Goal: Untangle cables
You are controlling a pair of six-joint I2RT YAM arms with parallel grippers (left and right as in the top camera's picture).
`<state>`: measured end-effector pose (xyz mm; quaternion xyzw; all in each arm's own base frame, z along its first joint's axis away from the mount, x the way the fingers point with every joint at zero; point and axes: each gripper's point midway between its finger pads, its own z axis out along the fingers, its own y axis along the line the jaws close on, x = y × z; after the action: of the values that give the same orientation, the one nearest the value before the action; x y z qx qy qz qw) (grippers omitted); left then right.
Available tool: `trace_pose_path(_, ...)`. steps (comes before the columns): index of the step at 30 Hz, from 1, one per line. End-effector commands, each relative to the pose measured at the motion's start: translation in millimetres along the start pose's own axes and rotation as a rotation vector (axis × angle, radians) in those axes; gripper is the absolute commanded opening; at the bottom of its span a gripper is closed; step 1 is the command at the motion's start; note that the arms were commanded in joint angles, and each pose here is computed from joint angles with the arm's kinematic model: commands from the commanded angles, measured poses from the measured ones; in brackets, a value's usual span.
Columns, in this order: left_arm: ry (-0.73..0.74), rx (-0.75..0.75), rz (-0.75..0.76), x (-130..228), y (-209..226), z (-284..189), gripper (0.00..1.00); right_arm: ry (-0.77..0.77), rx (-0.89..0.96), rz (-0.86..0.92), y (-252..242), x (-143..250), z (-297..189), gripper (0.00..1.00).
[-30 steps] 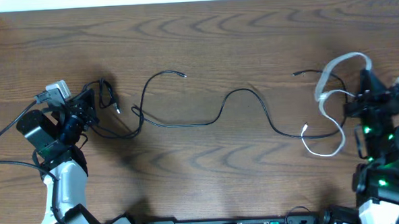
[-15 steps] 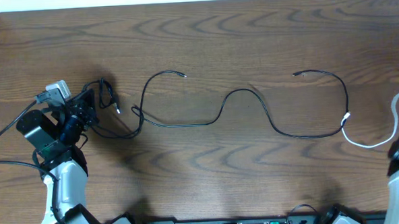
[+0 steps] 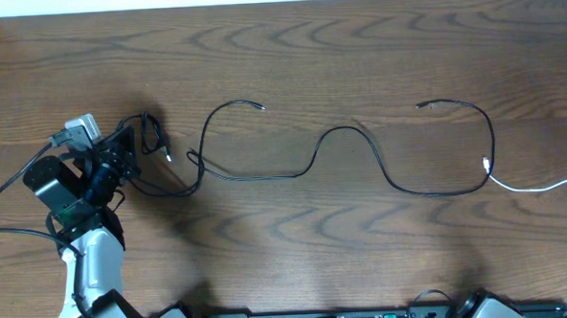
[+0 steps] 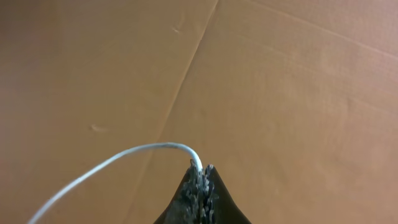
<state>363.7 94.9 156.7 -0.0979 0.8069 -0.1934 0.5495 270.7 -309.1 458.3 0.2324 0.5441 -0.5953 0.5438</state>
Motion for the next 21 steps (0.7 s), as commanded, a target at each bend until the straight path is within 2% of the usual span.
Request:
trace_pose_path(1,-0.007,0.017,0.006,-5,-4,1,0.08,-0.027,0.075,-0.078,-27,-20,7,0.01)
trace_pose_path(7,-0.007,0.016,0.006,-5,-3,1,0.07,-0.08,0.144,-0.088,-62,-49,15,0.01)
trace_pose_path(12,-0.012,-0.012,0.006,-6,1,1,0.07,-0.136,0.134,-0.154,-69,-69,16,0.01)
trace_pose_path(17,-0.038,-0.148,0.009,-11,25,-1,0.07,-0.117,0.104,-0.156,-61,-65,17,0.01)
trace_pose_path(21,-0.12,-0.218,0.049,-32,35,-5,0.07,-0.058,-0.033,-0.161,-30,-45,18,0.01)
